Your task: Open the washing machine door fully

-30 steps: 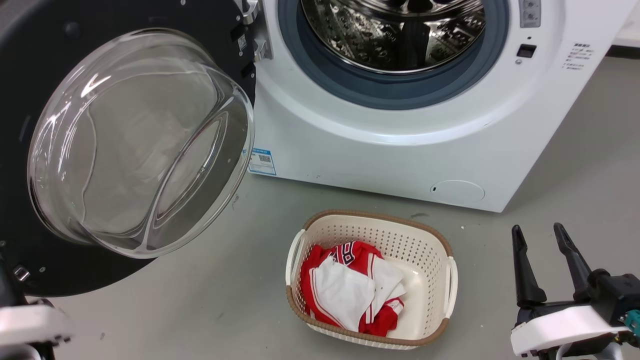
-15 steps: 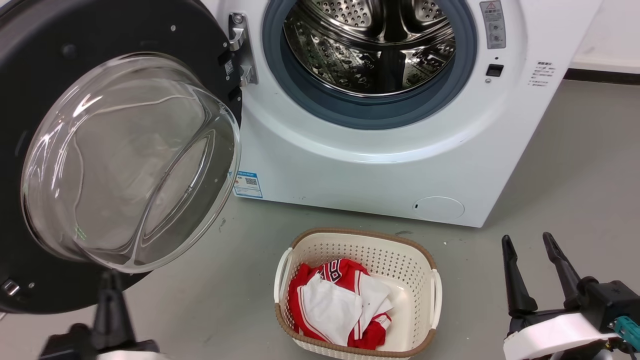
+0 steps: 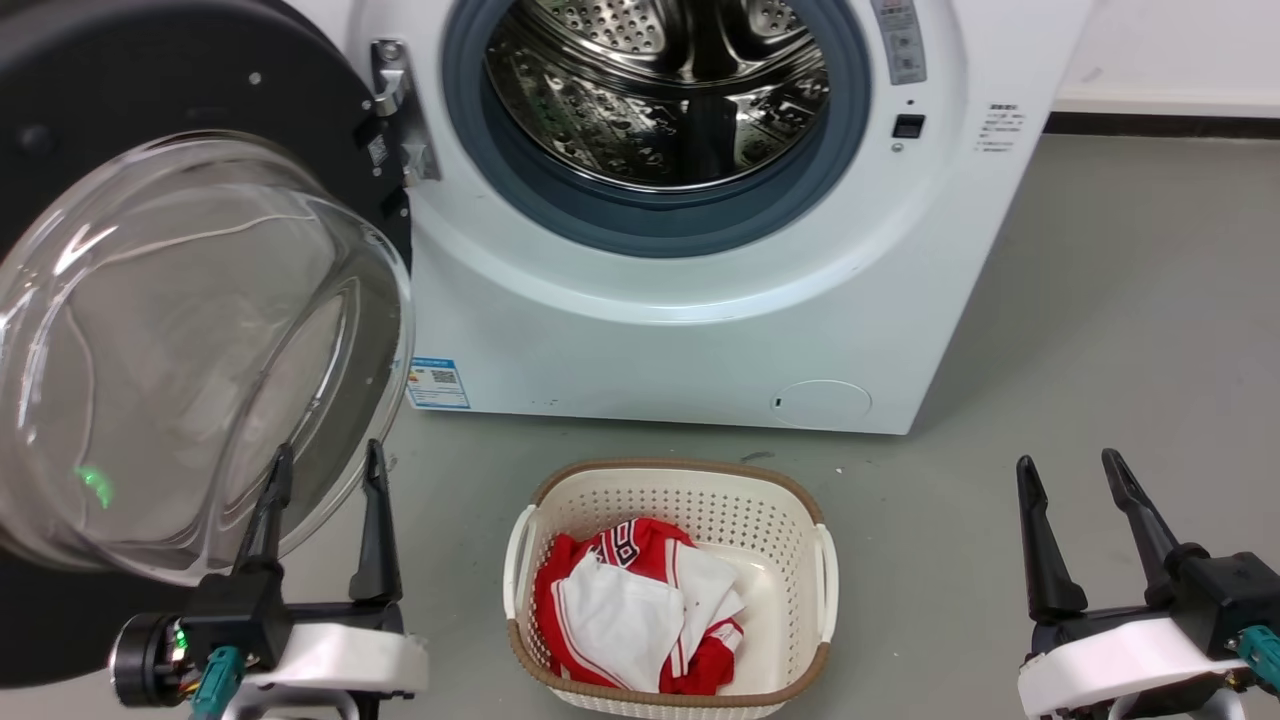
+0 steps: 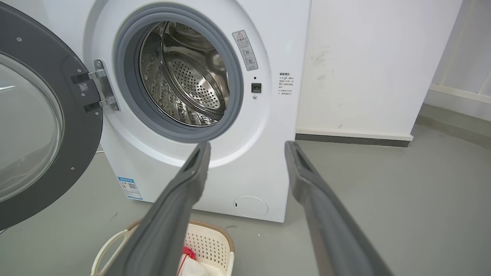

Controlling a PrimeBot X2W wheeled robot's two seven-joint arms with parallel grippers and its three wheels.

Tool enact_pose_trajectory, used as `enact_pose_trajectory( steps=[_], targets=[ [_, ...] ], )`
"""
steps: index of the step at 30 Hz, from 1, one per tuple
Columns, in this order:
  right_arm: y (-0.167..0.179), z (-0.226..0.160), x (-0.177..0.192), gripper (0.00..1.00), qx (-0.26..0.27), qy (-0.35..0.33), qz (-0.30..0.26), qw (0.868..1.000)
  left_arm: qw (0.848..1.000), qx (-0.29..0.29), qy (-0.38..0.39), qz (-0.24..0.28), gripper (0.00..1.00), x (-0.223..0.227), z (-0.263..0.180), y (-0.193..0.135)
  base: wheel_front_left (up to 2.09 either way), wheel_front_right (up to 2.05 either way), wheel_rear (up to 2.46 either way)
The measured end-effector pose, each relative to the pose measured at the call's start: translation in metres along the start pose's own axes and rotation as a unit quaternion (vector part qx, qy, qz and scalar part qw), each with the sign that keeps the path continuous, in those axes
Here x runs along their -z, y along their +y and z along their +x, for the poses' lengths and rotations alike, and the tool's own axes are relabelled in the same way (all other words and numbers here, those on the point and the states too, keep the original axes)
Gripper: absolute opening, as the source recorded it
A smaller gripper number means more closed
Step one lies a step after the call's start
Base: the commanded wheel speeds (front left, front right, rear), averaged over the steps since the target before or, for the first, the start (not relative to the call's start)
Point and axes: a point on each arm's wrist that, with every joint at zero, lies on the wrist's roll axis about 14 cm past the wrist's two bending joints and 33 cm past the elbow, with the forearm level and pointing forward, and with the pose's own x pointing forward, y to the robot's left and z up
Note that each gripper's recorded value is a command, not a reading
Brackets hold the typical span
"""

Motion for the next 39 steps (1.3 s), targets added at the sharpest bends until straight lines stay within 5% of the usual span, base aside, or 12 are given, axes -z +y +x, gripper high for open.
enact_pose_trajectory(
  steps=[10, 39],
  targets=[
    [-0.014, -0.009, -0.007, 1.0, 0.022, -0.005, -0.017, 1.0, 0.999, 0.038, 0.005, -0.016, 1.0, 0.007, 0.015, -0.03, 0.0, 0.0, 0.0],
    [-0.012, -0.011, -0.001, 1.0, 0.021, 0.001, -0.002, 1.0, 0.999, 0.038, 0.022, -0.019, 1.0, 0.018, 0.013, -0.032, 0.0, 0.0, 0.0]
  ],
)
